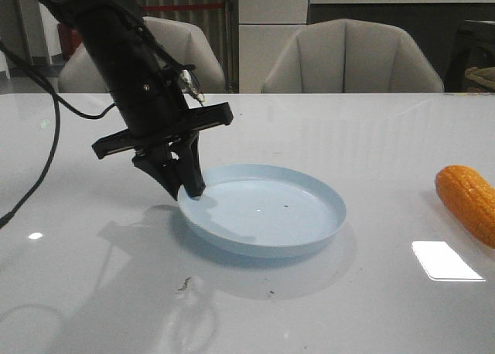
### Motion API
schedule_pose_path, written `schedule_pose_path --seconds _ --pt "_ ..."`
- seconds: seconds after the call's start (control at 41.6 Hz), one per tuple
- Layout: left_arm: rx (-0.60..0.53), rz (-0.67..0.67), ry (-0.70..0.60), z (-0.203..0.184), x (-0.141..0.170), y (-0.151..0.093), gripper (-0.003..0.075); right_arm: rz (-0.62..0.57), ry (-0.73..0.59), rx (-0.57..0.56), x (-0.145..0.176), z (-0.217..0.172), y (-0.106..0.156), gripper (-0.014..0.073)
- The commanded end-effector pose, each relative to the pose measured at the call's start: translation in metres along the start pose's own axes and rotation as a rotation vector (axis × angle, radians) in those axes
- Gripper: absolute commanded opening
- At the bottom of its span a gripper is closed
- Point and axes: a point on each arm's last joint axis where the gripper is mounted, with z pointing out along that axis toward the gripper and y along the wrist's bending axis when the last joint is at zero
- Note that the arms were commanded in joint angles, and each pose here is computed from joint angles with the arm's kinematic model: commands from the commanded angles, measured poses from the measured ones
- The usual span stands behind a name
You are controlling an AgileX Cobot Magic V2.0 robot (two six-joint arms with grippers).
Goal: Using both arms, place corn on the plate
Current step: 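Set the plate down, open the left gripper and withdraw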
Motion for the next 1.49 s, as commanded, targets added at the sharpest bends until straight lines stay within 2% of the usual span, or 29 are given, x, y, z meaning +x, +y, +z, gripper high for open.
schedule_pose_path --seconds 0.0,0.144,0.312,0.408,0.528,0.745,1.009,1.153,1.321,1.465 --pt "-0.003 0.03 -0.015 -0.02 -0.001 -0.01 0.0139 0.003 -0.099 0.007 -0.016 -0.005 0.0 0.0437" --pt "-0.022 0.044 0.027 -0.014 0.002 -0.007 0.0243 0.003 -0.099 0.007 -0.016 -0.005 0.0 0.0437" --pt "-0.009 0.11 -0.027 -0.034 -0.009 -0.016 0.0368 0.003 -0.1 0.007 -0.016 -0.005 0.0 0.0437" --pt "0.002 0.137 -0.105 -0.058 -0.019 -0.026 0.0382 0.003 -0.1 0.007 -0.016 -0.005 0.0 0.0437" --pt "-0.005 0.195 -0.272 -0.105 -0.033 -0.041 0.038 0.003 -0.1 0.007 -0.016 -0.005 0.0 0.0437" --pt "-0.042 0.259 -0.526 -0.186 -0.036 -0.055 0.0379 0.003 -0.1 0.007 -0.016 -0.005 0.0 0.0437" --pt "-0.228 0.344 -0.845 -0.289 0.0 -0.059 0.0379 0.003 -0.1 0.007 -0.016 -0.005 0.0 0.0437" --pt "-0.3 0.361 -0.982 -0.326 0.024 -0.055 0.0379 0.003 -0.1 0.007 -0.016 -0.005 0.0 0.0437" --pt "-0.341 0.314 -1.059 -0.344 0.059 -0.029 0.0379 0.003 -0.1 0.007 -0.016 -0.005 0.0 0.0437" --pt "-0.389 0.262 -1.095 -0.329 0.097 0.003 0.0379 0.003 -0.1 0.007 -0.016 -0.005 0.0 0.0437"
